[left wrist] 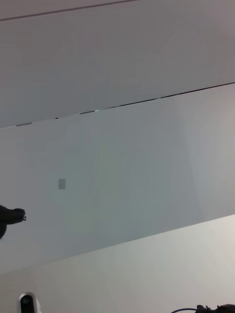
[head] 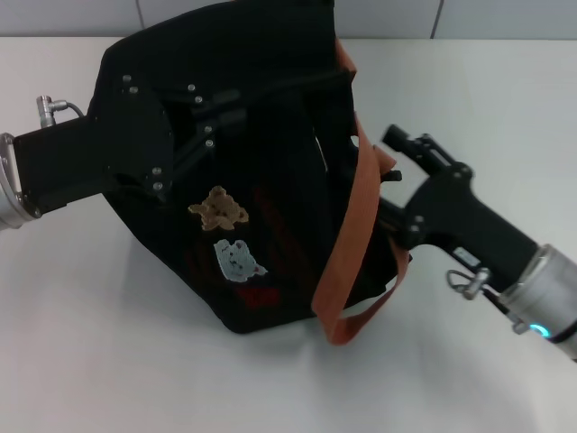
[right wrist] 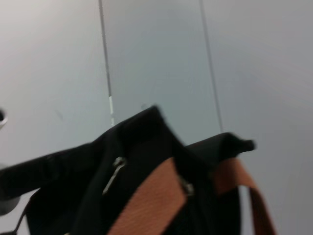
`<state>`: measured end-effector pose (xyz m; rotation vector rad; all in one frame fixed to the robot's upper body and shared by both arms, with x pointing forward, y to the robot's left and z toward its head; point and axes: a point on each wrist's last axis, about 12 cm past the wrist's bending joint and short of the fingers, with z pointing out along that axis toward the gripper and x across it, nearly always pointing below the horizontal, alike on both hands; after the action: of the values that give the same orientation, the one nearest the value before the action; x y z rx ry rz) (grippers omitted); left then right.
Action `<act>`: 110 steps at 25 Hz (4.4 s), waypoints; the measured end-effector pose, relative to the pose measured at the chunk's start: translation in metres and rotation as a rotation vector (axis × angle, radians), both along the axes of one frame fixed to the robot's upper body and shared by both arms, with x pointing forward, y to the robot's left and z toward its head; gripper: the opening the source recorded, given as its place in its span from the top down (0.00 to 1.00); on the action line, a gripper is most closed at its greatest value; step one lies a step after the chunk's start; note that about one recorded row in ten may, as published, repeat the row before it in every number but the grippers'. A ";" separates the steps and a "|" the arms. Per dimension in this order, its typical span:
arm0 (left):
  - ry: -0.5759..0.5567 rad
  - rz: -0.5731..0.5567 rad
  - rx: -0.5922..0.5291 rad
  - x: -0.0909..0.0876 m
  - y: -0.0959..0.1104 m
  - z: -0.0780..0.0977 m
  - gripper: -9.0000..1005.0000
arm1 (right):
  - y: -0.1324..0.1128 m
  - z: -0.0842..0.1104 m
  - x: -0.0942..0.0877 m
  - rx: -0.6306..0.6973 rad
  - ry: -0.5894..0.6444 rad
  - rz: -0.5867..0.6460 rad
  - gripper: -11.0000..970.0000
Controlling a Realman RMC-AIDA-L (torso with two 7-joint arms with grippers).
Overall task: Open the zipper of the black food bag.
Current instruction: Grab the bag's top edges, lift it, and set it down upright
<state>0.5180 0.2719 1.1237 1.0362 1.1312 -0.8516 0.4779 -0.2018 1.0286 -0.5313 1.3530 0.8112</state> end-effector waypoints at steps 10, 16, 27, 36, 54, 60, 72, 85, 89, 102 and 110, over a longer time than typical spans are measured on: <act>0.002 0.009 0.004 -0.004 0.002 -0.004 0.90 | -0.019 0.008 0.003 0.071 -0.018 -0.051 0.17; 0.003 0.005 0.006 -0.005 0.002 -0.005 0.90 | -0.017 0.021 0.014 0.103 -0.057 0.000 0.17; 0.018 -0.009 -0.002 -0.010 0.002 -0.008 0.90 | 0.004 0.031 0.021 0.025 -0.167 0.153 0.18; 0.014 -0.017 -0.009 -0.012 0.001 -0.009 0.90 | 0.013 0.033 0.024 -0.011 -0.228 0.143 0.18; 0.017 -0.025 -0.021 -0.016 0.003 -0.010 0.90 | 0.004 0.027 0.024 0.030 -0.179 -0.012 0.18; 0.019 -0.029 -0.019 -0.016 0.003 -0.010 0.90 | 0.001 0.025 0.016 -0.030 -0.216 0.083 0.19; 0.018 -0.033 -0.020 -0.016 0.002 -0.010 0.90 | 0.023 0.028 0.019 -0.101 -0.338 0.098 0.19; 0.016 -0.043 -0.025 -0.017 0.001 -0.010 0.90 | 0.028 0.031 0.033 -0.053 -0.277 -0.053 0.19; 0.016 -0.041 -0.025 -0.017 0.002 -0.010 0.90 | 0.021 0.030 0.026 -0.040 -0.282 -0.057 0.19; 0.012 -0.043 -0.026 -0.016 0.001 -0.008 0.90 | -0.006 0.026 0.015 0.031 -0.179 0.029 0.20; 0.013 -0.041 -0.024 -0.015 0.000 -0.009 0.90 | -0.006 0.038 0.032 0.145 -0.041 0.134 0.20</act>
<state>0.5032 0.2719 1.1150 1.0381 1.1118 -0.9032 0.5102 -0.2075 1.0664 -0.5256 1.2197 0.9955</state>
